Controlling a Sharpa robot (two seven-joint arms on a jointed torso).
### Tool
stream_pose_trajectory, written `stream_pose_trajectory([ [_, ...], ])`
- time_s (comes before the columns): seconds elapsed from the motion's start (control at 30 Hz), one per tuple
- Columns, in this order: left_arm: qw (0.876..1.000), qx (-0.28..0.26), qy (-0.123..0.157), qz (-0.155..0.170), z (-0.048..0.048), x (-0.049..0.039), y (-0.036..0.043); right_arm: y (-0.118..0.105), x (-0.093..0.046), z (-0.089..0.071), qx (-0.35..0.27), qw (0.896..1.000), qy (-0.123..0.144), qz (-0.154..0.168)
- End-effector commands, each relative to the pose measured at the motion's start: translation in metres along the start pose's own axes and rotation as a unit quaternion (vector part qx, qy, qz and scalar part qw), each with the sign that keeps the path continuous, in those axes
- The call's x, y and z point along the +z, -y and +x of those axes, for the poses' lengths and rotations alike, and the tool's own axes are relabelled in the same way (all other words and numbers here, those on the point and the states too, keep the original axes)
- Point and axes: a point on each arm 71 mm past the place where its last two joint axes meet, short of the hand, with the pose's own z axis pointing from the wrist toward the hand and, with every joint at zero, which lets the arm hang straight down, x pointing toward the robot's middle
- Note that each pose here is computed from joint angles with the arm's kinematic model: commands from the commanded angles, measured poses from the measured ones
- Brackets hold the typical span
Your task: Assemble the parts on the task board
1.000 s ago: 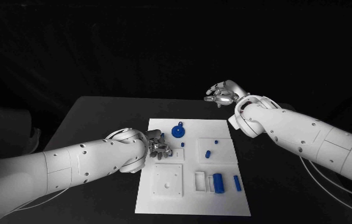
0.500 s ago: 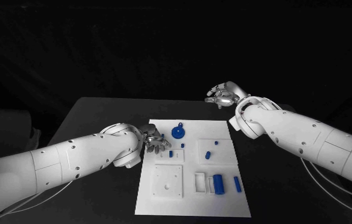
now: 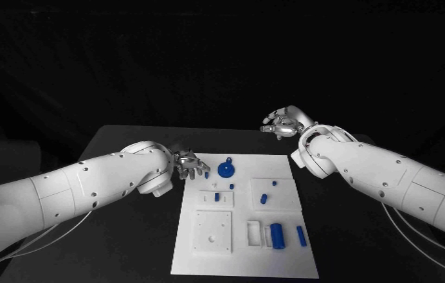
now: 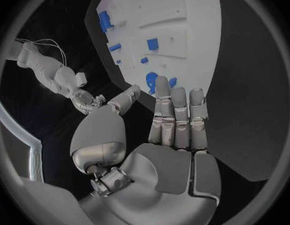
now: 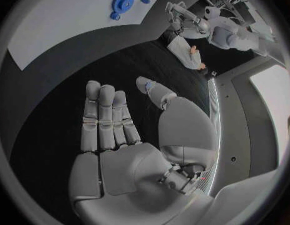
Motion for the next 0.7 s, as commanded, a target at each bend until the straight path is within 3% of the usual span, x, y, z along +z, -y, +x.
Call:
stream_pose_trajectory([
  [0.03,0.999,0.022,-0.026,-0.013,-0.004,0.0062,0.0012,-0.001,0.0,0.001,-0.004,1.0,-0.006,-0.004],
  [0.27,0.997,0.06,-0.029,-0.028,-0.0127,0.0179,0.0042,-0.003,0.001,0.003,-0.003,1.0,-0.007,-0.005],
  [0.5,0.993,0.103,-0.034,-0.05,-0.0136,0.0257,0.0047,-0.004,0.001,0.004,-0.003,1.0,-0.008,-0.007],
  [0.7,0.992,0.108,-0.038,-0.054,-0.012,0.0331,0.0079,-0.005,0.001,0.006,-0.002,1.0,-0.008,-0.008],
])
